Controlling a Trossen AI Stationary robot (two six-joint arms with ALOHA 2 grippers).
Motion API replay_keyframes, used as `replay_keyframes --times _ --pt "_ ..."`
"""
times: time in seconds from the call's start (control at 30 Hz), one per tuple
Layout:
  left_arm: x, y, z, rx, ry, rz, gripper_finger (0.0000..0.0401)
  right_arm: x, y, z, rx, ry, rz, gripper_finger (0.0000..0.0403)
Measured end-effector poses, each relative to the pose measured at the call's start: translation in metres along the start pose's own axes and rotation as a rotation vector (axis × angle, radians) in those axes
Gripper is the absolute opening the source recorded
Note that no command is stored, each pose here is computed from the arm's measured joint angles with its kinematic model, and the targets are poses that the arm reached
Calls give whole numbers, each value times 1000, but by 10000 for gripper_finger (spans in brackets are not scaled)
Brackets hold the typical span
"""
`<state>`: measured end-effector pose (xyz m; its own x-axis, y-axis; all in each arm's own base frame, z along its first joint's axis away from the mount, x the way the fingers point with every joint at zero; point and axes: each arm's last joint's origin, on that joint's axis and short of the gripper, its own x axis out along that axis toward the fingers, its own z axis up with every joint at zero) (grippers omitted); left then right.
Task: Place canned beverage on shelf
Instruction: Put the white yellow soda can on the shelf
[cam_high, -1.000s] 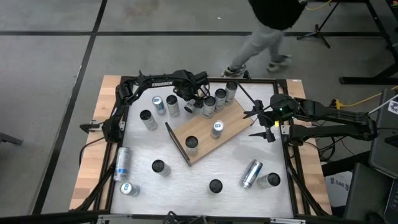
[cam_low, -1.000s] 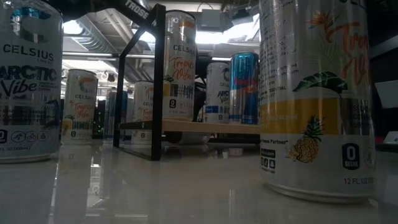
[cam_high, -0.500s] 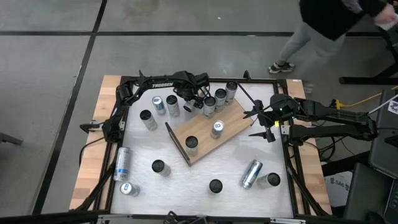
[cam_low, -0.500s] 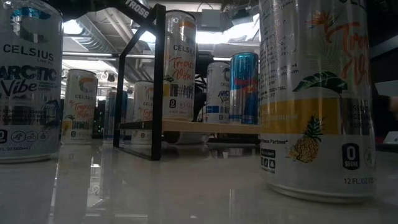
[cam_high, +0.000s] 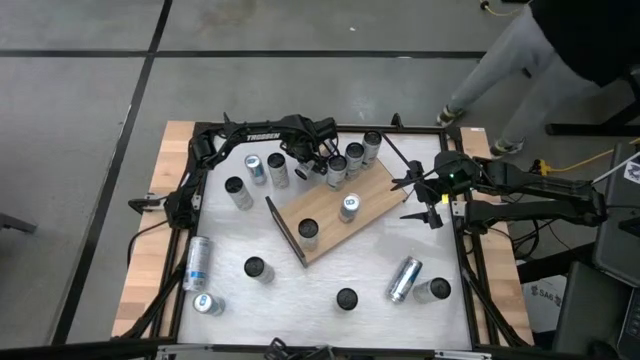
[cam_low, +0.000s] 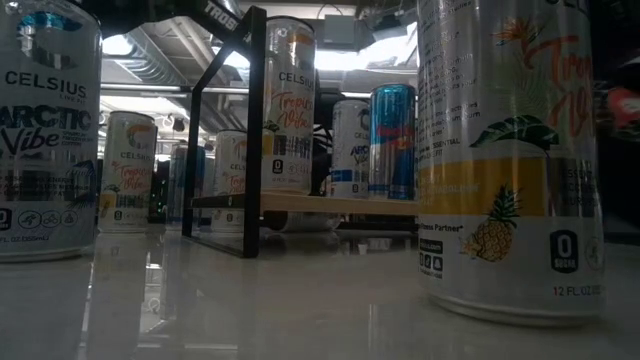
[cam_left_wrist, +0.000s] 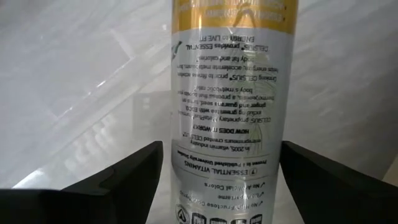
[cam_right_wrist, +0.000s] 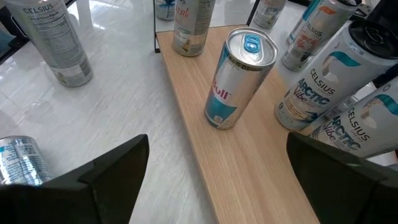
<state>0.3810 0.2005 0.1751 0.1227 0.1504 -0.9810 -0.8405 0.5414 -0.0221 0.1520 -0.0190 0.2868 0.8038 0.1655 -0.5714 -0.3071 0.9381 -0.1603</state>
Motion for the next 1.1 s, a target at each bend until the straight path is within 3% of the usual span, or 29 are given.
replay_keyframes --times 0.5,0.87,1.1 --pt "2 8 6 -24 7 -22 231 0 0 0 0 0 0 370" --pt "3 8 7 -22 0 -38 229 0 0 0 0 0 -1 370" --pt "4 8 7 -21 -3 -32 260 0 0 0 -2 0 -1 370"
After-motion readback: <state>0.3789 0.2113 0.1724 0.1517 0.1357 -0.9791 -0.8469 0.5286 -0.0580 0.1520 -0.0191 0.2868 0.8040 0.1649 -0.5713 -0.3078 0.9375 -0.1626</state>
